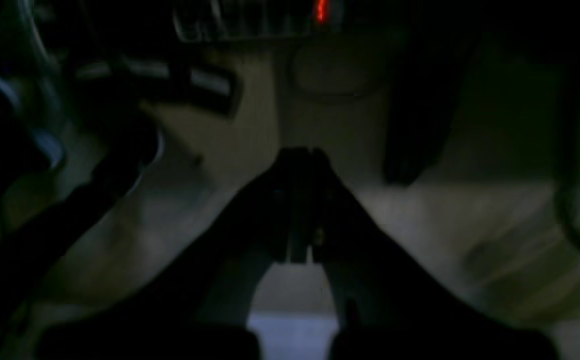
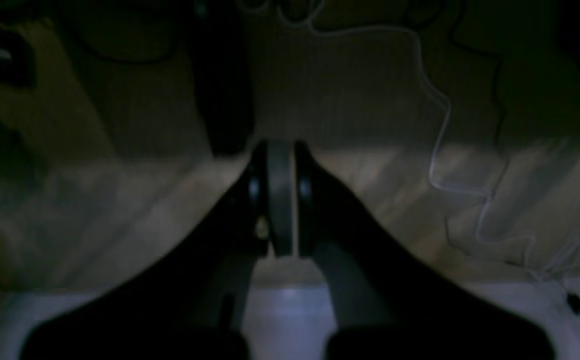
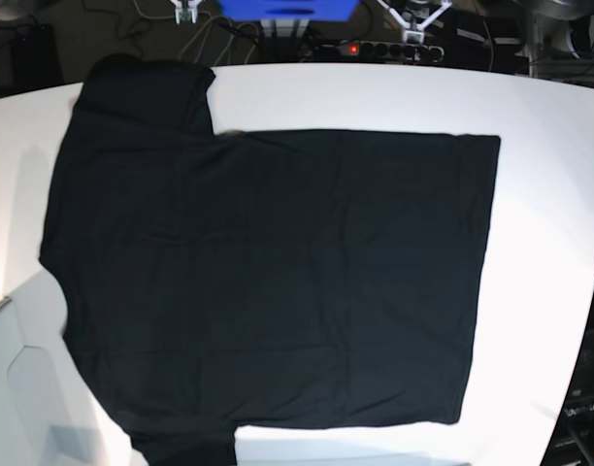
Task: Fold the T-shirt properly
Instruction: 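Move both grippers down toward the shoulder edge of the black T-shirt, then grasp the shoulder corners of the black T-shirt with both grippers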
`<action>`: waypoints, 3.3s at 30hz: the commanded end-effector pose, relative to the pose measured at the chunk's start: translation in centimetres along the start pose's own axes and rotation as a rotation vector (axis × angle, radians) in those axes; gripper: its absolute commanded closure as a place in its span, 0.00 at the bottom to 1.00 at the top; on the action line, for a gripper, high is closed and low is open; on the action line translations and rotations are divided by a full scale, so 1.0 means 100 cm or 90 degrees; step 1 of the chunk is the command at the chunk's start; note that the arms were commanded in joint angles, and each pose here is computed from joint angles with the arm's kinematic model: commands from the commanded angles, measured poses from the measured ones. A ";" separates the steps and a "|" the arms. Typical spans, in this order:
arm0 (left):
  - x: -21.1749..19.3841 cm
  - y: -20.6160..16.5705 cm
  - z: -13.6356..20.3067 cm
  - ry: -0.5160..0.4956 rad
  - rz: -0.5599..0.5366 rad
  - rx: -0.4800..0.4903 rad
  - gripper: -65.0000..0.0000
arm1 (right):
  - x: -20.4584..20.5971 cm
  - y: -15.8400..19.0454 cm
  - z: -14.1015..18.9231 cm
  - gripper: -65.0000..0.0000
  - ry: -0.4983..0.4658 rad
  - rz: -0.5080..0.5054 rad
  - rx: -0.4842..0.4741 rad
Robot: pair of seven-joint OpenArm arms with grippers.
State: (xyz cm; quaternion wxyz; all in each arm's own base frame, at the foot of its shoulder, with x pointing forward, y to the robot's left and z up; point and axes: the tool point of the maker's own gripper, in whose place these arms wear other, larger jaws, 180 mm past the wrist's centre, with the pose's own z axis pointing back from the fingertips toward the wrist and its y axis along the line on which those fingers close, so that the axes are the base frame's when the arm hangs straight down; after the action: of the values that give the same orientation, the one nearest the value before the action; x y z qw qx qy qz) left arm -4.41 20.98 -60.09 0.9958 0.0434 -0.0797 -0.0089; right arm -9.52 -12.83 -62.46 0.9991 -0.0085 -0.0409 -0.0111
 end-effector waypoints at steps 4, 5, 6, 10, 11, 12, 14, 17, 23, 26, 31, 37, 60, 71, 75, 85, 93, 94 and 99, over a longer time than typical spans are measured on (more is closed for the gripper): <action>-0.002 0.018 0.031 -0.029 0.006 -0.002 1.00 | -0.007 -0.007 0.028 1.00 -0.039 0.005 -0.003; -0.001 0.020 0.038 -0.039 0.007 -0.006 1.00 | -0.003 -0.013 0.035 1.00 -0.055 0.010 -0.008; 0.002 0.020 0.044 -0.049 0.009 -0.010 1.00 | -0.001 -0.015 0.043 1.00 -0.069 0.012 -0.010; 0.002 0.022 0.065 -0.065 0.012 -0.026 1.00 | 0.015 -0.018 0.075 1.00 -0.126 0.016 -0.013; 0.003 0.021 0.071 -0.070 0.013 -0.031 1.00 | 0.022 -0.022 0.083 1.00 -0.144 0.023 -0.015; 0.004 0.019 0.076 -0.076 0.013 -0.037 1.00 | 0.027 -0.025 0.090 1.00 -0.158 0.030 -0.017; 0.010 0.019 0.088 -0.093 0.011 -0.042 1.00 | 0.040 -0.027 0.106 1.00 -0.189 0.041 -0.016; 0.022 0.027 0.111 -0.127 0.021 -0.034 1.00 | 0.059 -0.027 0.133 1.00 -0.236 0.045 -0.017; 0.053 0.043 0.150 -0.199 0.037 -0.007 1.00 | 0.083 -0.027 0.175 1.00 -0.297 0.068 -0.011; 0.063 0.052 0.162 -0.220 0.037 0.006 1.00 | 0.092 -0.027 0.191 1.00 -0.320 0.071 -0.012; 0.088 0.056 0.179 -0.267 0.033 0.013 1.00 | 0.112 -0.031 0.216 1.00 -0.363 0.086 -0.016; 0.105 0.061 0.189 -0.299 0.030 0.022 1.00 | 0.127 -0.029 0.226 1.00 -0.392 0.088 -0.015; 0.171 0.091 0.222 -0.434 0.062 0.085 0.86 | 0.193 -0.047 0.263 1.00 -0.535 0.088 -0.059; 0.204 0.093 0.224 -0.489 0.074 0.087 0.64 | 0.226 -0.045 0.277 0.82 -0.629 0.088 -0.059; 0.218 0.095 0.224 -0.513 0.080 0.089 0.64 | 0.232 -0.046 0.271 0.68 -0.616 0.084 -0.063; 0.225 0.117 0.185 -0.493 0.124 0.112 0.38 | 0.238 -0.049 0.261 0.62 -0.584 0.081 -0.068; 0.249 0.111 0.159 -0.502 0.136 0.048 0.39 | 0.238 -0.049 0.261 0.62 -0.584 0.082 -0.068; 0.251 0.109 0.157 -0.503 0.139 0.035 0.39 | 0.238 -0.049 0.261 0.62 -0.584 0.082 -0.068; 0.248 0.113 0.148 -0.492 0.155 0.035 0.39 | 0.238 -0.050 0.261 0.62 -0.584 0.082 -0.069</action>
State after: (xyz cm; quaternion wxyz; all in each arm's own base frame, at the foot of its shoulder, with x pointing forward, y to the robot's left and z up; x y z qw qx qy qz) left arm 17.16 29.85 -41.76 0.8935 0.0479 -0.4349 0.1009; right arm 11.91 -17.83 -35.14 0.8808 -0.0663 -0.4662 0.0489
